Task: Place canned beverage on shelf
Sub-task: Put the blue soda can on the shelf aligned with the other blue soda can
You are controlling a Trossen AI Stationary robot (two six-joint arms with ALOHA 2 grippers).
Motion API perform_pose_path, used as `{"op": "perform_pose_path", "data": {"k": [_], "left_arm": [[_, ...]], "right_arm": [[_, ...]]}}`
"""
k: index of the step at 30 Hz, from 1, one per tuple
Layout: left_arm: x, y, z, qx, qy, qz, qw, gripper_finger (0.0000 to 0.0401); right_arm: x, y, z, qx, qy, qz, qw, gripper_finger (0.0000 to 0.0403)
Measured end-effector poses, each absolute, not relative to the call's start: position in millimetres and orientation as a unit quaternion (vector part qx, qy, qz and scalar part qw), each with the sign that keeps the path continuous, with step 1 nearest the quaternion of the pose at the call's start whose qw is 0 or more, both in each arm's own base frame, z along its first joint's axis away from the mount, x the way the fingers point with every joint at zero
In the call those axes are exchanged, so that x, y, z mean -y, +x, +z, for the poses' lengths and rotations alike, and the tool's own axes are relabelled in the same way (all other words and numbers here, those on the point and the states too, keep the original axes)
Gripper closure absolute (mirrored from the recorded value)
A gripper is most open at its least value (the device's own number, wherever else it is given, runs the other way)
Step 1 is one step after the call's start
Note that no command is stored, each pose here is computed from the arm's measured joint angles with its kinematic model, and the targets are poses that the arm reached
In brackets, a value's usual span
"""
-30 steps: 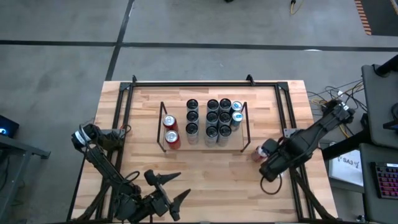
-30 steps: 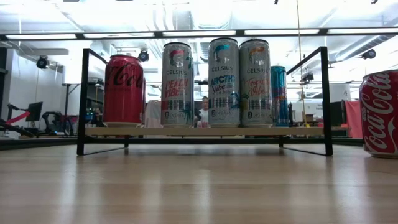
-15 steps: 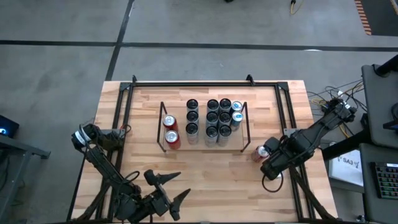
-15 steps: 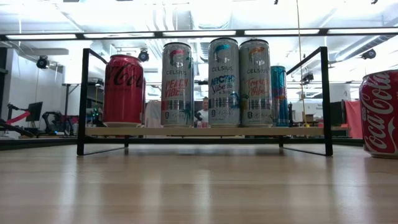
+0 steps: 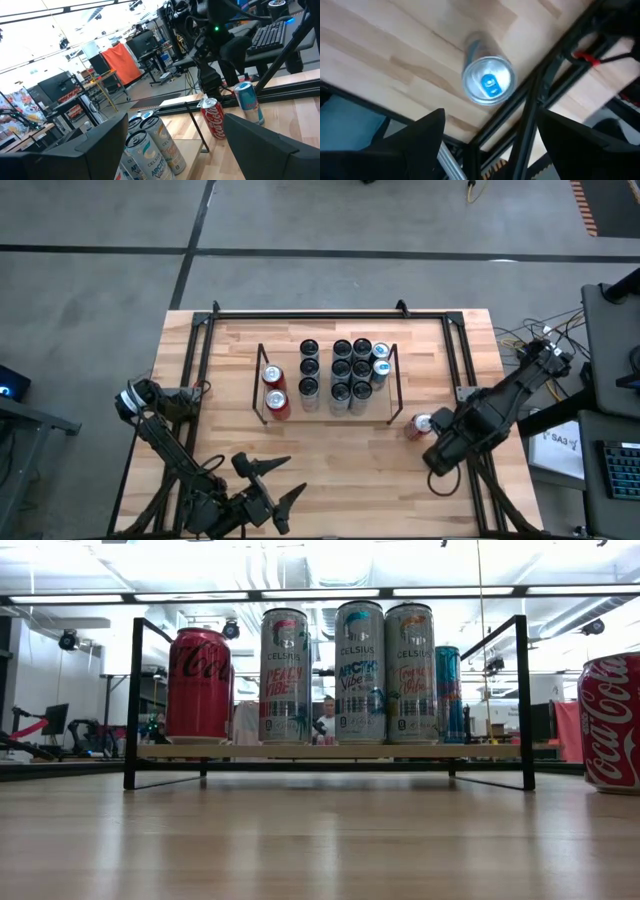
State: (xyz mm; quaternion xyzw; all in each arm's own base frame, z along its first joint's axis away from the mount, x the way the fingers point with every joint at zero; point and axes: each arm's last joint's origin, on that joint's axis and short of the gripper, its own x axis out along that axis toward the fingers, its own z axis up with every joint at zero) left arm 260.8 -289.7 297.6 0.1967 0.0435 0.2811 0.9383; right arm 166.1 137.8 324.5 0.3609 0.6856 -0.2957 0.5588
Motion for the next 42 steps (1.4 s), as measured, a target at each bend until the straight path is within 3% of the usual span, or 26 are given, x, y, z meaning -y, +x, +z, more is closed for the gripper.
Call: {"op": "perform_pose_path", "data": {"k": [25, 42], "left_arm": [[289.9, 261.1, 296.6, -0.043, 0.193, 0.281, 0.939, 0.009], [290.0, 261.2, 296.3, -0.043, 0.193, 0.281, 0.939, 0.009]], "right_arm": [[-156.2, 170.5, 286.0, -0.691, 0.314, -0.308, 0.574, 0.0092], [-153.5, 167.3, 236.9, -0.697, 0.3, -0.311, 0.572, 0.0104]]}}
